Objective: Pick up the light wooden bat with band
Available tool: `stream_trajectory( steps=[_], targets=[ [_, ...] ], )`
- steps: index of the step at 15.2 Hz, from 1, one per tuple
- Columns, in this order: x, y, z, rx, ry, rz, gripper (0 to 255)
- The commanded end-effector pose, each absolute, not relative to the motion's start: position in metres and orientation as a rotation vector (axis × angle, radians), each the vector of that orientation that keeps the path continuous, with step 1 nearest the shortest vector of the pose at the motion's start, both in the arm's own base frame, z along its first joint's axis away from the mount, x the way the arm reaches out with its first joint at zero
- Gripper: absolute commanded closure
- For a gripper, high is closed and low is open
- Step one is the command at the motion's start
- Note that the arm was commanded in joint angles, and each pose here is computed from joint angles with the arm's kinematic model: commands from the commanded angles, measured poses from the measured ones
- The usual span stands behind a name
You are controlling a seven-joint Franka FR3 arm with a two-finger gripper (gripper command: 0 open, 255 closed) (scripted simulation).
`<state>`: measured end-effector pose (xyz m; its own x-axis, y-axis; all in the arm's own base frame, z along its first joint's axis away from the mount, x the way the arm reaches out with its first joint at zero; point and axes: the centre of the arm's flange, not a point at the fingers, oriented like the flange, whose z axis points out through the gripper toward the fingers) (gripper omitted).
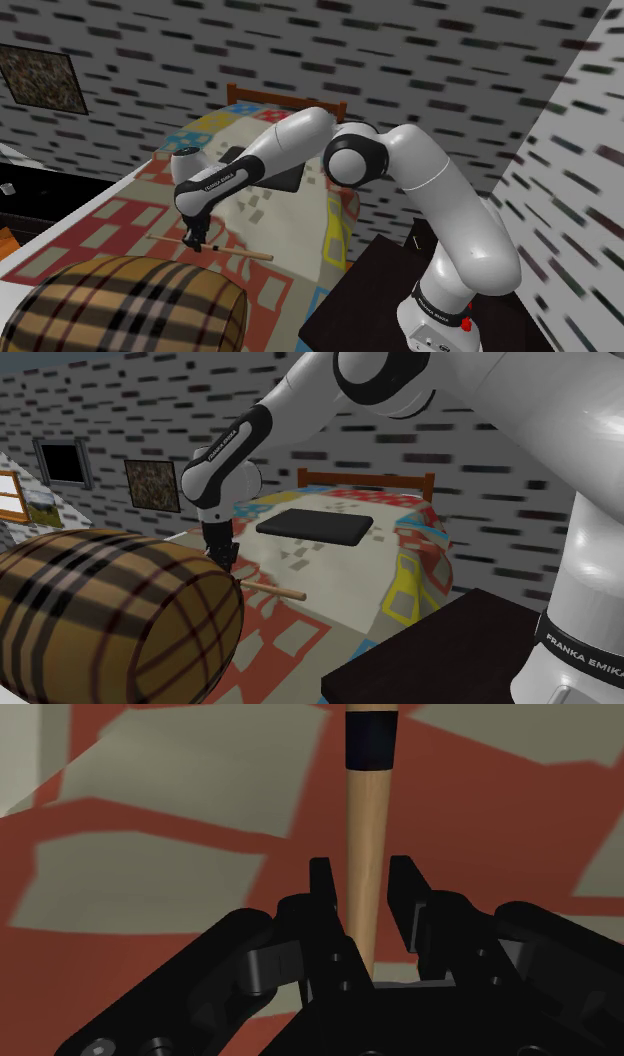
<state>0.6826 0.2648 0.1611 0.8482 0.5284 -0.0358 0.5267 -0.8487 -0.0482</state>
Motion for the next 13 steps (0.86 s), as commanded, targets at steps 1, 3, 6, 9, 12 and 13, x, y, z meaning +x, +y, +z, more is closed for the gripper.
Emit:
stream_trajectory(
  steps=[1, 3, 6, 9, 12, 13],
  targets=[
    [0.682, 0.265, 0.171, -2.985, -0.852, 0.074, 255],
    [0.682, 0.265, 0.182, -2.985, -0.852, 0.074, 255],
    [0.682, 0.265, 0.198, -2.985, -0.852, 0.074, 255],
    [0.682, 0.265, 0.214, -2.985, -0.852, 0.074, 255],
    [0.682, 0.265, 0.225, -2.985, -0.852, 0.074, 255],
    [0.682, 0.265, 0.225, -2.985, -0.852, 0.074, 255]
  ],
)
